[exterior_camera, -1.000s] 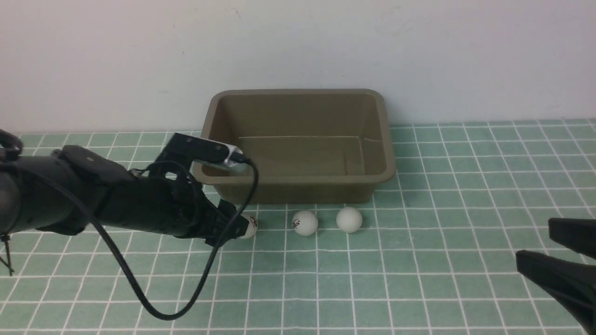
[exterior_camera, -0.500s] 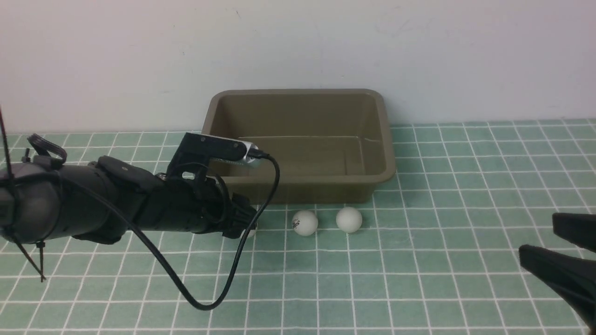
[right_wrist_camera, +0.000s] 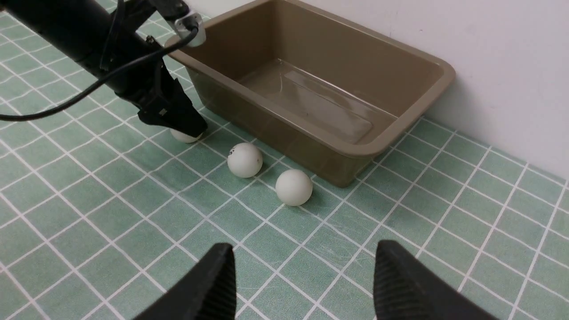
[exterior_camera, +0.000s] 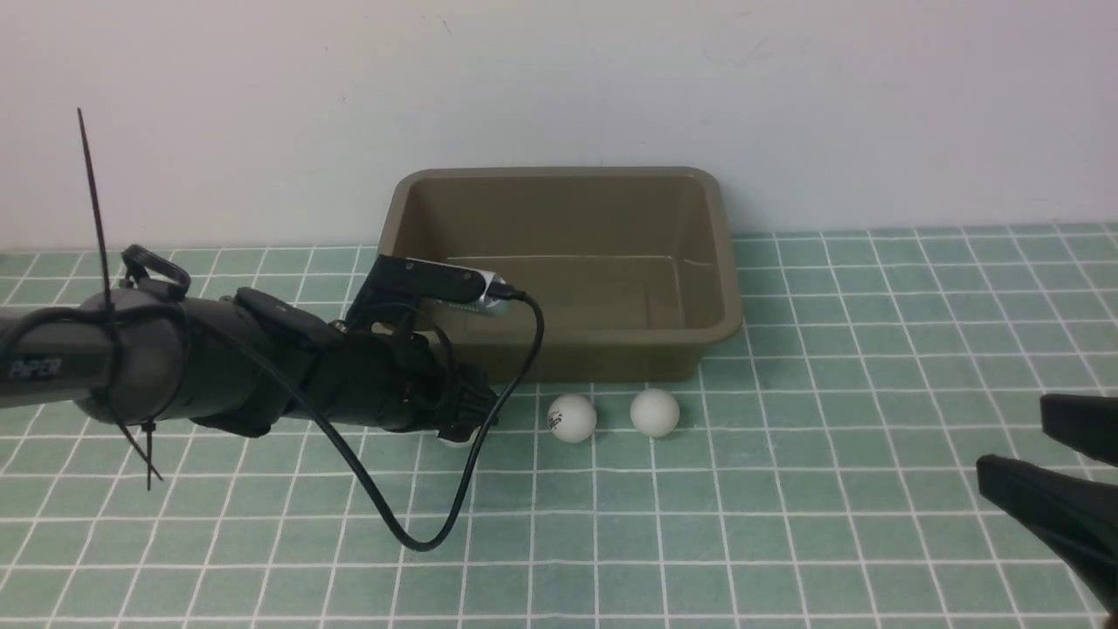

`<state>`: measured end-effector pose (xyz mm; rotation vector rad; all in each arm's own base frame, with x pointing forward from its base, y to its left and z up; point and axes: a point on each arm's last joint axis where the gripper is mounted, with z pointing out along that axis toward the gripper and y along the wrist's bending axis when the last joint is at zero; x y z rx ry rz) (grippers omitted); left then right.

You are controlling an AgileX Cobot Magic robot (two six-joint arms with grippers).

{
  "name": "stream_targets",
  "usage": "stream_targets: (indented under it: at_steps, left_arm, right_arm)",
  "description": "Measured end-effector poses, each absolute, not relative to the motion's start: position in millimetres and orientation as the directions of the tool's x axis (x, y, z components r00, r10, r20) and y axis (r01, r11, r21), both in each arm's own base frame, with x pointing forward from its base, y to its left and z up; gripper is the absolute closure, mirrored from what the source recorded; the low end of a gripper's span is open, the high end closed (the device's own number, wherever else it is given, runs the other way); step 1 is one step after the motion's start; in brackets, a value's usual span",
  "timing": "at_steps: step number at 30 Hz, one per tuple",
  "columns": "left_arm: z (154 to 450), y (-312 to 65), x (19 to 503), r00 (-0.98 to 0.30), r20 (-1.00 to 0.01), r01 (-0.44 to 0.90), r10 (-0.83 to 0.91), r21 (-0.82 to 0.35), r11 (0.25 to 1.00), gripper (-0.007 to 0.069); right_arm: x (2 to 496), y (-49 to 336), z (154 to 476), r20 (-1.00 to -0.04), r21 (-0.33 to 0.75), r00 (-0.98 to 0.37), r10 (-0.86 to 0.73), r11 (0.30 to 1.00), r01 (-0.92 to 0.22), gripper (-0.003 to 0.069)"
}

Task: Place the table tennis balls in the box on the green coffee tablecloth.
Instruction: 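Reach for and grasp a ping pong ball on the table beside the basket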

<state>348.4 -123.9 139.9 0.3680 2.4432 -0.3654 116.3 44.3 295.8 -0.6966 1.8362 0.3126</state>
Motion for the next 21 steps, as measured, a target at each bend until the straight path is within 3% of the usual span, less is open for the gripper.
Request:
stream_targets:
  at_steps: [9, 12, 15, 21]
  left_arm:
    - [131.3, -125.7, 347.4, -0.775, -0.603, 0.363, 0.189, -0.181, 0.914, 0.0158]
    - [127.9, -125.8, 347.4, -0.780, -0.596, 0.362, 0.190, -0.182, 0.914, 0.0190]
    - [125.8, -125.8, 347.5, -0.783, -0.591, 0.361, 0.191, -0.183, 0.914, 0.0276]
    - [127.8, -127.8, 345.9, -0.784, -0.588, 0.378, 0.198, -0.200, 0.904, 0.0273]
  right_arm:
    - [117.0, 43.5, 296.2, -0.922, -0.120, -0.231, -0.309, 0.799, -0.589, 0.0270]
    - [117.6, 42.8, 296.6, -0.924, -0.123, -0.229, -0.307, 0.804, -0.581, 0.0270]
    - [117.6, 42.8, 296.7, -0.924, -0.123, -0.229, -0.306, 0.805, -0.581, 0.0270]
    - [117.6, 42.9, 296.7, -0.924, -0.122, -0.229, -0.305, 0.805, -0.581, 0.0270]
